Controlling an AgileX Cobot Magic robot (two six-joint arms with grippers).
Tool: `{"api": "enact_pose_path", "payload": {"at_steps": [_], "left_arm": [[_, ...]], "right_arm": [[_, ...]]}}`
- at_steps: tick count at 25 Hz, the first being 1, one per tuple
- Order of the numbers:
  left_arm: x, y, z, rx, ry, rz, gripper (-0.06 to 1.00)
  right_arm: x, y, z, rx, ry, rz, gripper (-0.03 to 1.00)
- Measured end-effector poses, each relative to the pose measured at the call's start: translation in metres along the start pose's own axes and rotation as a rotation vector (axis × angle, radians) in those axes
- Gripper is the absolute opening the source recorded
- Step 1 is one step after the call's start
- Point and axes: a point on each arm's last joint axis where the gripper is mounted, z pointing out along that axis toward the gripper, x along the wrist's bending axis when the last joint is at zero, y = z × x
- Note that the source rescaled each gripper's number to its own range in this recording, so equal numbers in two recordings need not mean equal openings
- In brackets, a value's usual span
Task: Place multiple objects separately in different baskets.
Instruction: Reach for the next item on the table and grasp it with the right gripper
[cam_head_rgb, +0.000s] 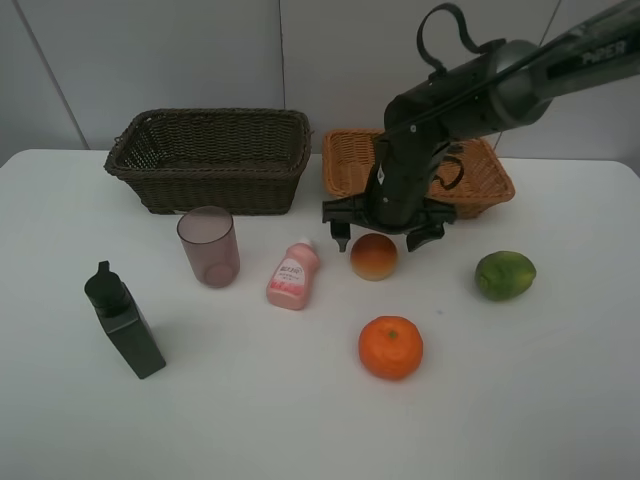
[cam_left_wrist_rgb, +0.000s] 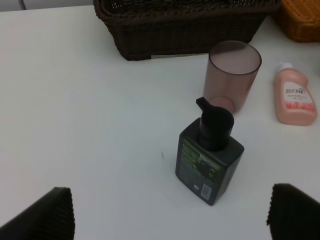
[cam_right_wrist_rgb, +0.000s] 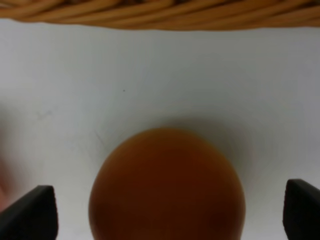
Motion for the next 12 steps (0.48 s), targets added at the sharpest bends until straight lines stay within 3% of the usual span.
{"api": "enact_pose_path", "payload": {"at_steps": [6,9,10,11,12], "left_arm": [[0.000,0.000,0.000,0.000,0.000,0.000,1.00],[0.000,0.000,0.000,0.000,0.000,0.000,1.00],[0.000,0.000,0.000,0.000,0.000,0.000,1.00],[0.000,0.000,0.000,0.000,0.000,0.000,1.00],[0.000,0.000,0.000,0.000,0.000,0.000,1.00]], "right_arm": [[0.001,-0.003,0.016,0.019,-0.006,-0.007,0.96],[0.001,-0.005,0.021,0.029,-0.012,-0.008,0.88],[0.001,-0.005,0.022,0.032,-0.014,-0.008,0.77],[0.001,-0.006,0.024,0.037,-0.016,-0.009,0.59],[0.001,-0.006,0.026,0.040,-0.018,-0.010,0.12]]}}
